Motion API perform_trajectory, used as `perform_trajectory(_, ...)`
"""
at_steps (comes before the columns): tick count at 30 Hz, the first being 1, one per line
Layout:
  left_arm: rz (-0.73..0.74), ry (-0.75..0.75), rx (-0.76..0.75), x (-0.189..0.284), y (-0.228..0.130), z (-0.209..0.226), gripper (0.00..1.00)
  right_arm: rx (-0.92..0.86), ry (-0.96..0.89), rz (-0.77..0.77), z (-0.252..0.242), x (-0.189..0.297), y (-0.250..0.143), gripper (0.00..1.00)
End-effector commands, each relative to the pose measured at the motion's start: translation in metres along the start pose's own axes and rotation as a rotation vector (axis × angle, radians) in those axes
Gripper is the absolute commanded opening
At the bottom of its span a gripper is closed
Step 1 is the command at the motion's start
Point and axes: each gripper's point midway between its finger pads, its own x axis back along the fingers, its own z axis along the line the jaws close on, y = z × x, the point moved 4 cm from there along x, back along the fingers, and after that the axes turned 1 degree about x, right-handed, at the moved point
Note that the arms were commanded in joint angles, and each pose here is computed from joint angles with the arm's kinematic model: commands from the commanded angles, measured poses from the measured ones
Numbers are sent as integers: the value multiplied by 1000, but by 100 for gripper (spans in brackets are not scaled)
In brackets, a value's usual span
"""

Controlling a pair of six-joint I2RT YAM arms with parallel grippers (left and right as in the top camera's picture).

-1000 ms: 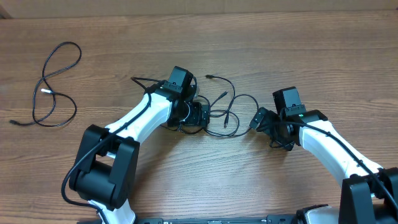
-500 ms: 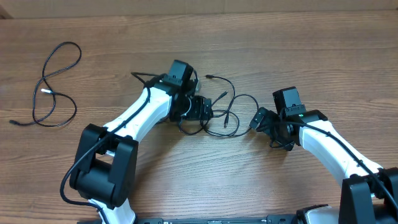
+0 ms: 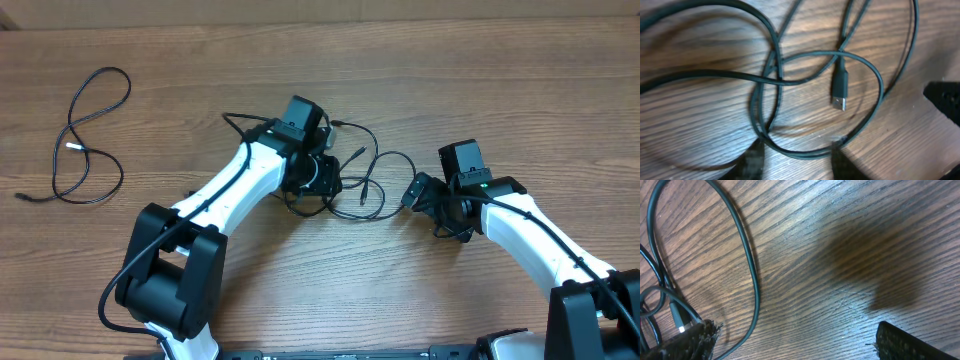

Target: Untangle cables

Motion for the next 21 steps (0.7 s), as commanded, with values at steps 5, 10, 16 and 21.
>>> perform_trajectory(5, -15, 13, -42, 3, -3, -8, 4, -8, 4, -2, 0, 0, 0, 100)
perform_trajectory(10, 6, 19, -38, 2, -8, -8, 15, -8, 5, -2, 0, 0, 0, 100)
perform_trajectory(16, 57, 32, -36, -2, -22, -7, 23, -8, 4, -2, 0, 0, 0, 100)
perform_trajectory(21, 35, 142, -35, -5, -23, 10, 24, -5, 67, 21, 10, 0, -1, 100)
